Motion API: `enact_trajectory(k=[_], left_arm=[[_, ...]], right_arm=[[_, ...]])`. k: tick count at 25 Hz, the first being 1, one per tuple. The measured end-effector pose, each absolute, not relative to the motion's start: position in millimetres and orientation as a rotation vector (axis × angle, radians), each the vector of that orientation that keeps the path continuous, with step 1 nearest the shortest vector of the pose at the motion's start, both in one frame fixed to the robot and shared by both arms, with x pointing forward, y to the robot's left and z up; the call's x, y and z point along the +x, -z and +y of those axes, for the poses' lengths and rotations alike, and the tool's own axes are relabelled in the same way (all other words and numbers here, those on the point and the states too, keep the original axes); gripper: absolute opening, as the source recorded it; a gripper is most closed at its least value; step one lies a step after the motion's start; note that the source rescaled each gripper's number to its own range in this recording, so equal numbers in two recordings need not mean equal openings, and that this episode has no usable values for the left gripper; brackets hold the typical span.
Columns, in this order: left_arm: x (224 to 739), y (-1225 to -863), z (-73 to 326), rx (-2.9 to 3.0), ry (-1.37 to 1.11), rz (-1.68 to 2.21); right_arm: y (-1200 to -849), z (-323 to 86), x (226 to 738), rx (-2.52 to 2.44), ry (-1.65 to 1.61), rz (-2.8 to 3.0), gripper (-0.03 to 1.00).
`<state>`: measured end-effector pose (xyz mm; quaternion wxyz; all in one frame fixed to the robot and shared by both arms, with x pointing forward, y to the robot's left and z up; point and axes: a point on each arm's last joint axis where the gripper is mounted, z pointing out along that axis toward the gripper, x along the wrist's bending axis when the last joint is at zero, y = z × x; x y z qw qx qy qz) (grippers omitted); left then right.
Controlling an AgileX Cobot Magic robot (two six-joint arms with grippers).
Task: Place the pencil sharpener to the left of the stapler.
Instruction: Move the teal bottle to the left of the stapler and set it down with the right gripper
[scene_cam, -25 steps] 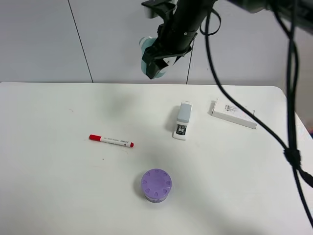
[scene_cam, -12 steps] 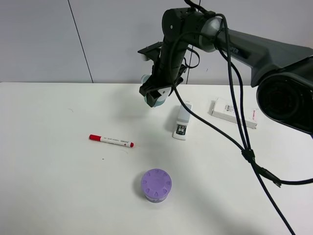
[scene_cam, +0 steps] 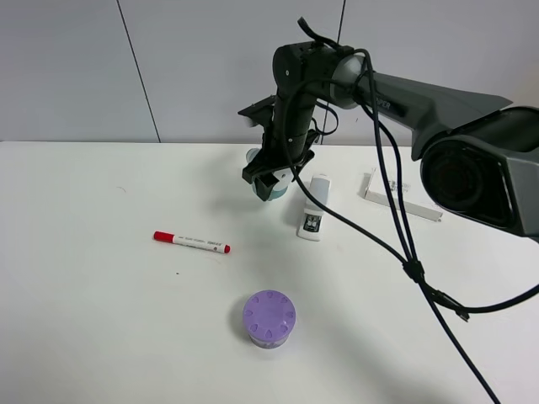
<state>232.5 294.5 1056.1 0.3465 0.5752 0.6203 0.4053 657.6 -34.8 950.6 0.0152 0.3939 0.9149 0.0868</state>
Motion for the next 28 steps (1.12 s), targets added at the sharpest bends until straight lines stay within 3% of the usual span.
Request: enact_trajectory(k=[28], left_arm=[[232.5, -1056.1, 294.5, 1.492, -1.052, 1.609]], right_arm=[[-901.1, -31.3, 673.3, 1.036, -0.294, 2.874, 0.03]])
